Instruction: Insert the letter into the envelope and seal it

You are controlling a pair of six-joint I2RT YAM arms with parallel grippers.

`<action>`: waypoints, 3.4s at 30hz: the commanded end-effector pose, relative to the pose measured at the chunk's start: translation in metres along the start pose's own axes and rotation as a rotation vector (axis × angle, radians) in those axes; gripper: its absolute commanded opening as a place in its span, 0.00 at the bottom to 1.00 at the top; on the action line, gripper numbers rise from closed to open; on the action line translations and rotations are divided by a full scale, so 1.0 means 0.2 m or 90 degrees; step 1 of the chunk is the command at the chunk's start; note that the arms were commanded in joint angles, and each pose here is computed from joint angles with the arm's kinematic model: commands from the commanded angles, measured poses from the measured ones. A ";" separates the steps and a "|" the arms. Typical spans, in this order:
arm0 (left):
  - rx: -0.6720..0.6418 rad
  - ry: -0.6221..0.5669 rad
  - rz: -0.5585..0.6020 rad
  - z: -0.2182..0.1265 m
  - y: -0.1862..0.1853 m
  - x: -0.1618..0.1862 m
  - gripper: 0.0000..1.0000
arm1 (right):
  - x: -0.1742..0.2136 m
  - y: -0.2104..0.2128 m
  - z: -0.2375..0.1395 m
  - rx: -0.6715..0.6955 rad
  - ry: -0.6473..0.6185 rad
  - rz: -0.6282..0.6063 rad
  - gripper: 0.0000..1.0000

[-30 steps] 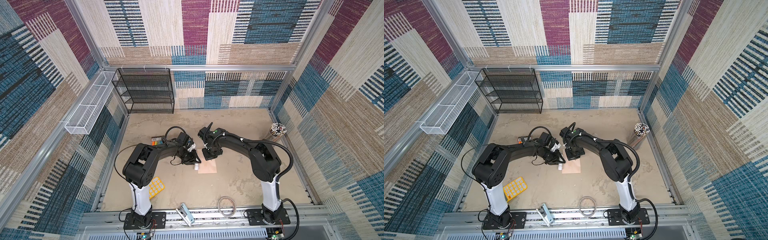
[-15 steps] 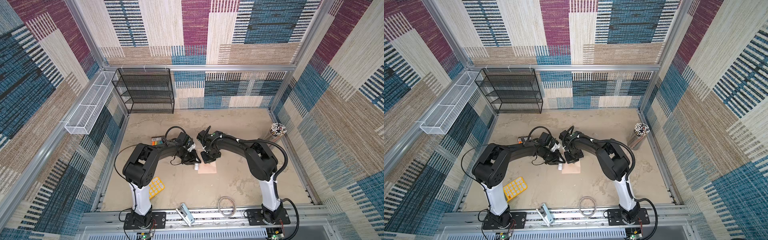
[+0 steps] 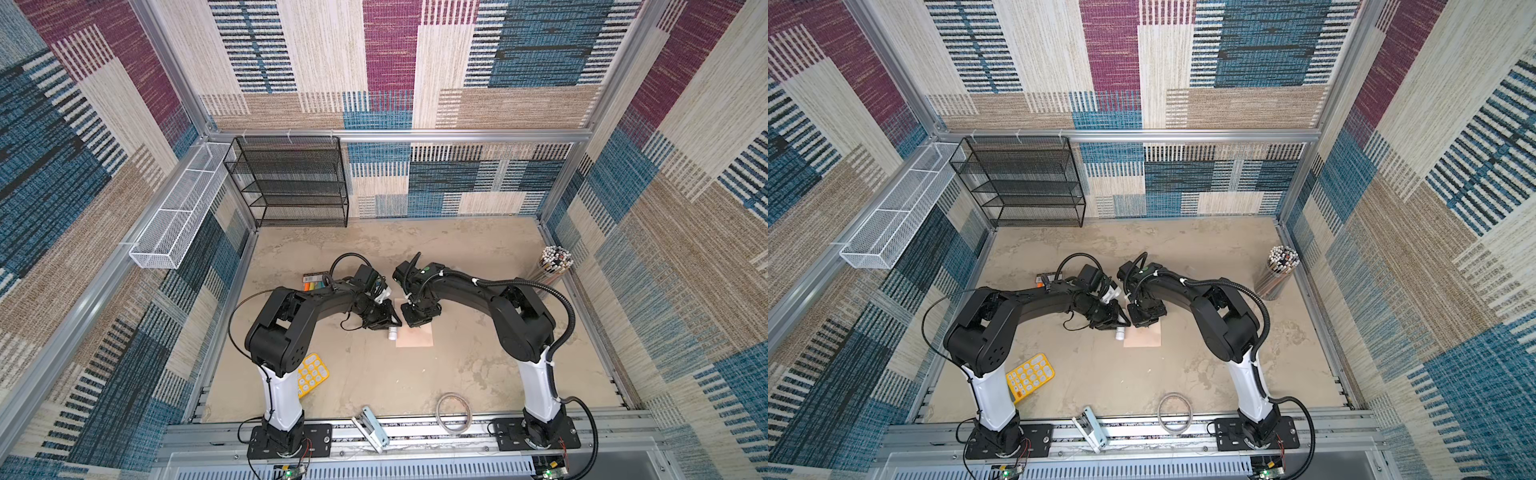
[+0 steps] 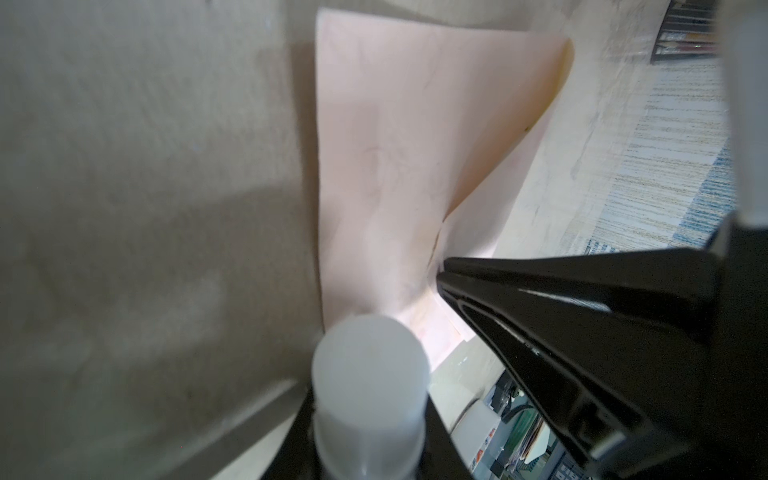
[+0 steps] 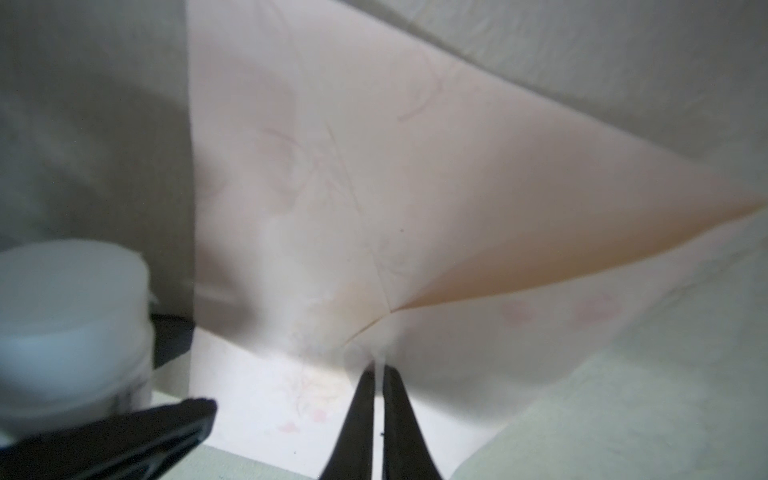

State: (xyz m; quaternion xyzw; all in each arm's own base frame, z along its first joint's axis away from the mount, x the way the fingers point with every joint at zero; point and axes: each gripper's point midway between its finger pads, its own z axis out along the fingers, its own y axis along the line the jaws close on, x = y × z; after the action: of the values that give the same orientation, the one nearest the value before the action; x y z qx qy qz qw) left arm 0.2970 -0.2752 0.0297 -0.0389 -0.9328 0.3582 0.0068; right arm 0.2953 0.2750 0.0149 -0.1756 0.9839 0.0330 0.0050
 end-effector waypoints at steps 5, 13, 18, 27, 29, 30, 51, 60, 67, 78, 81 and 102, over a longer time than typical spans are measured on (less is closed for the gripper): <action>-0.009 -0.005 0.011 -0.01 0.01 0.00 0.00 | 0.00 0.05 0.07 -0.016 0.007 -0.003 0.15; -0.008 -0.004 0.012 -0.01 0.01 0.01 0.00 | 0.00 0.05 0.04 -0.012 0.003 -0.006 0.19; -0.010 -0.002 0.012 -0.01 0.01 0.01 0.00 | -0.07 0.04 -0.14 0.006 -0.039 -0.005 0.23; -0.010 -0.004 0.016 -0.02 0.00 0.00 0.00 | -0.10 -0.02 -0.36 0.053 -0.074 -0.007 0.27; -0.010 -0.003 0.016 -0.02 0.00 0.01 0.00 | -0.10 -0.03 -0.34 0.056 -0.068 -0.010 0.22; -0.010 -0.003 0.016 -0.02 0.00 0.00 0.00 | -0.10 -0.02 -0.32 0.055 -0.063 -0.011 0.19; -0.009 0.001 0.015 -0.01 0.01 0.02 0.00 | -0.11 -0.02 0.03 0.055 -0.031 -0.004 0.06; -0.008 -0.001 0.013 -0.01 0.01 0.02 0.00 | -0.05 -0.01 0.10 0.036 -0.005 -0.005 0.11; -0.008 0.001 0.011 -0.01 0.01 0.02 0.00 | -0.05 0.01 0.10 0.023 -0.003 -0.006 0.17; -0.008 -0.001 0.012 -0.01 0.01 0.02 0.00 | -0.05 0.05 0.10 -0.008 -0.002 -0.012 0.16; -0.008 -0.001 0.012 -0.01 0.01 0.02 0.00 | -0.05 0.06 0.11 -0.016 0.001 -0.012 0.13; -0.019 0.002 0.012 -0.03 0.01 0.02 0.00 | 0.04 -0.08 0.20 -0.021 0.022 0.008 0.13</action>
State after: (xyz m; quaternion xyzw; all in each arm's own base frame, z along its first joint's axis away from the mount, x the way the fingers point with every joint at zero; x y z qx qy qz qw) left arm 0.2929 -0.2716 0.0297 -0.0376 -0.9359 0.3501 0.0102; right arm 0.3077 0.2699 0.0074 -0.1678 0.9839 0.0574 0.0214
